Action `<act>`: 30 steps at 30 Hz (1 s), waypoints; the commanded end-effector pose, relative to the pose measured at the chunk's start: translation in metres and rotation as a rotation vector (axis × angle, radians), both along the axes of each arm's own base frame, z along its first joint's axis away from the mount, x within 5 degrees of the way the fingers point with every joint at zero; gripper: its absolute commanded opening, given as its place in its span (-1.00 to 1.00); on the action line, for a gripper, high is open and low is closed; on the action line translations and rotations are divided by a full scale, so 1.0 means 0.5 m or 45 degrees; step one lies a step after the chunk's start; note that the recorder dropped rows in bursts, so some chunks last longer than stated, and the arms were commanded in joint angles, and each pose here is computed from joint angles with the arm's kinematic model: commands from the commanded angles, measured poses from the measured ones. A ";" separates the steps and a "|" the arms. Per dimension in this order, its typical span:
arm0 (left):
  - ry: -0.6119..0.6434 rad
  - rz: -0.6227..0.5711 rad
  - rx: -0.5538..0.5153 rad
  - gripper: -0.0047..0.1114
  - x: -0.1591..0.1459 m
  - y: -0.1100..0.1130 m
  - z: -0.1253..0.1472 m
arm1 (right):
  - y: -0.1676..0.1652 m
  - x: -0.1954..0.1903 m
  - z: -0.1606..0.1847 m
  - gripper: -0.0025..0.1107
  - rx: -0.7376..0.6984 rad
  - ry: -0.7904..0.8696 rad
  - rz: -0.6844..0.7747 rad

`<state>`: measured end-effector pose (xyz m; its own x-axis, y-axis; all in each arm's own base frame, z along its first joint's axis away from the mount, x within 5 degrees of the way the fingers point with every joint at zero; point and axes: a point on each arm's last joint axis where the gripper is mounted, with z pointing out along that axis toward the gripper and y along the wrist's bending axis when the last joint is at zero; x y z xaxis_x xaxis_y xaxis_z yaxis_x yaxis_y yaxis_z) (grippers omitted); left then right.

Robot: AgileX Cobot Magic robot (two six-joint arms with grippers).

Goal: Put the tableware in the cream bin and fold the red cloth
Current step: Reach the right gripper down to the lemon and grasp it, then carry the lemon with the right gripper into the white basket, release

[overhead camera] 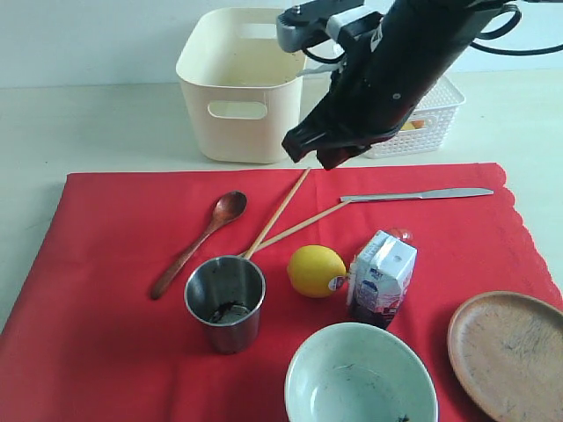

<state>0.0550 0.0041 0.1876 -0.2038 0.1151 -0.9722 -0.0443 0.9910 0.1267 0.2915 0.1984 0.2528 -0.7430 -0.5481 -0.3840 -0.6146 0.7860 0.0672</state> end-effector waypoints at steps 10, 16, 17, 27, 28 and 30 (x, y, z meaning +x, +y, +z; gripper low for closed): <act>-0.015 -0.005 -0.004 -0.90 -0.001 0.000 0.002 | 0.068 -0.055 -0.031 -0.07 -0.178 0.017 0.045; -0.015 -0.005 -0.004 -0.90 -0.001 0.000 0.002 | 0.079 -0.043 -0.093 0.24 -0.258 0.106 0.051; -0.015 -0.005 -0.004 -0.90 -0.001 0.000 0.002 | 0.080 -0.041 -0.105 0.26 -0.272 0.122 0.052; -0.015 -0.005 -0.004 -0.90 -0.001 0.000 0.002 | 0.099 -0.019 -0.252 0.22 -0.386 0.242 0.073; -0.015 -0.005 -0.004 -0.90 -0.001 0.000 0.002 | 0.100 -0.019 -0.253 0.16 -0.385 0.242 0.074; -0.015 -0.005 -0.004 -0.90 -0.001 0.000 0.002 | 0.100 -0.019 -0.253 -0.05 -0.385 0.242 0.074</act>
